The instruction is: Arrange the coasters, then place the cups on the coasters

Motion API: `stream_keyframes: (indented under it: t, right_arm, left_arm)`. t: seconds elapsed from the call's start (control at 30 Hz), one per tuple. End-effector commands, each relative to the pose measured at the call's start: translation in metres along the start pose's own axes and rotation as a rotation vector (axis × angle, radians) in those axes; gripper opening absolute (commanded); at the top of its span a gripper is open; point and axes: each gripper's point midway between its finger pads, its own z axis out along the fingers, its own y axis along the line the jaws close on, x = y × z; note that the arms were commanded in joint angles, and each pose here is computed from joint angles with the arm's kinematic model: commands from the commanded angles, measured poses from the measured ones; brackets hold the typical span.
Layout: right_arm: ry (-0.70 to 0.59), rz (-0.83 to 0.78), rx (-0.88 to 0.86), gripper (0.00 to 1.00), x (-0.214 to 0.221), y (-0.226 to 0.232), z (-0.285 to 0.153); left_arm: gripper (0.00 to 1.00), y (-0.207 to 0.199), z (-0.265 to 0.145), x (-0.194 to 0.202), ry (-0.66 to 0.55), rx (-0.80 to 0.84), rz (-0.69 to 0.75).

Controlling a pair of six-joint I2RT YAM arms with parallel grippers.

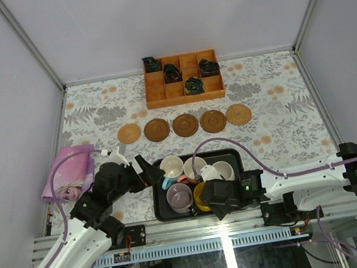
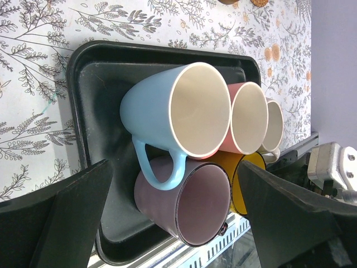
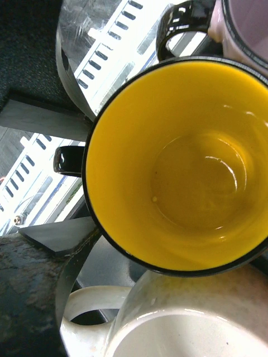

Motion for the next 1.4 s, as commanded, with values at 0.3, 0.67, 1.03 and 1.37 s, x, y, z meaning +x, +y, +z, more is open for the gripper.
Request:
stream_keyframes:
  t: [0.3,0.67,1.03,1.37]
  right_arm:
    - [-0.074,0.034,-0.024,0.49,-0.019,0.013,-0.005]
    - [-0.089,0.040,-0.020,0.00,-0.022,0.011,-0.013]
    - [-0.173,0.018,-0.038,0.00,-0.037,0.013,-0.046]
    - [-0.298,-0.006,-0.099,0.00,-0.068,0.026,-0.107]
  left_arm:
    - [0.93,-0.006,0.002,-0.007,-0.043,0.036,0.019]
    - [0.93,-0.004,0.005,-0.008,-0.051,0.030,0.021]
    - [0.93,-0.002,0.005,-0.013,-0.077,0.015,0.023]
    - [0.94,-0.003,0.004,-0.019,-0.099,0.011,0.027]
